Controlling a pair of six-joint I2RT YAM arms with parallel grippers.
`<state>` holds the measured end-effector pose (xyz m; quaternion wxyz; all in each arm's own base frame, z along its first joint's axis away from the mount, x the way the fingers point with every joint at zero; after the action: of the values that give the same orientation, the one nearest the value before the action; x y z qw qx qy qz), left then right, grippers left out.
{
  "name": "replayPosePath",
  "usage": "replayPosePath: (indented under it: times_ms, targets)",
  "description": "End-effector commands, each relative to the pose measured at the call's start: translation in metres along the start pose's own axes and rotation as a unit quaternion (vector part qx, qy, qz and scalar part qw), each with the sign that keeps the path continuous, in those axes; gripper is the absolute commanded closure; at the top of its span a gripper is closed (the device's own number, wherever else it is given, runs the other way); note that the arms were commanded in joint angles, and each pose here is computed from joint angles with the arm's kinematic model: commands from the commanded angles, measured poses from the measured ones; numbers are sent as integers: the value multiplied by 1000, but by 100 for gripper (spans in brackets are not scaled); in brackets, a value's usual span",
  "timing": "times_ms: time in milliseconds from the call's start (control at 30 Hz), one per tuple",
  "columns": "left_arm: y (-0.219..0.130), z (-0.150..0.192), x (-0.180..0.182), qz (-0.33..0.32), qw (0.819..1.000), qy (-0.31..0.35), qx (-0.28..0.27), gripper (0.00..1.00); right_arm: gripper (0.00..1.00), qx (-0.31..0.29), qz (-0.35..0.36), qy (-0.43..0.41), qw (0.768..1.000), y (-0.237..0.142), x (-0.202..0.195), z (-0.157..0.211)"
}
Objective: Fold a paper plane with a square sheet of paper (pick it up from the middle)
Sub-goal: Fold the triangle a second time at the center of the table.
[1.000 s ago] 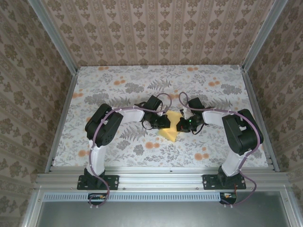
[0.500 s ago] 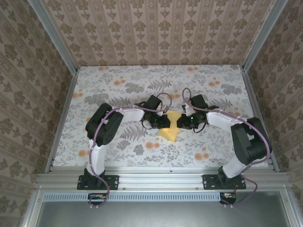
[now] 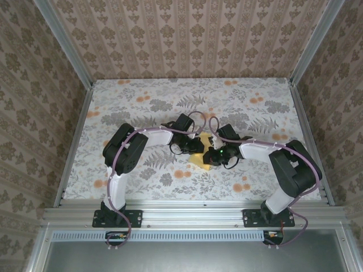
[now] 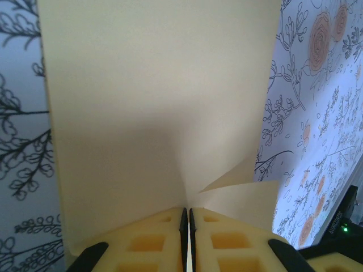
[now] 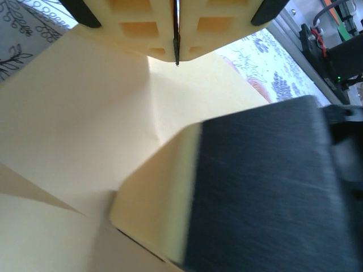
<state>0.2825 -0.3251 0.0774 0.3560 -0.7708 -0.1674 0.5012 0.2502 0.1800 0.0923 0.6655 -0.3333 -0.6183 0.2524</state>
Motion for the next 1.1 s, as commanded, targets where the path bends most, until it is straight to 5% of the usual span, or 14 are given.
replayPosePath:
  times_ms: [0,1067]
  targets:
    - [22,27,41,-73,996,-27,46,87,88,-1,13,9,1000,6,-10,2]
    - [25,29,50,-81,995,-31,58,87,92,52,54,28,997,7,-45,55]
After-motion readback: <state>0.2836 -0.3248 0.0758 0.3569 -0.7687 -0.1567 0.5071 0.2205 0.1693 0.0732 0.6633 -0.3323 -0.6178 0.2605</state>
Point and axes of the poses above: each hand's point on the last joint's axis, 136 mm out from that joint toward the fingers, its own y axis out along the fingers, its own x axis along the line the jaws close on, z = x × y, the point moved 8 cm from there along -y, back along the fingers, and after that the axes turned 10 degrees about y, right-handed, at the moved point
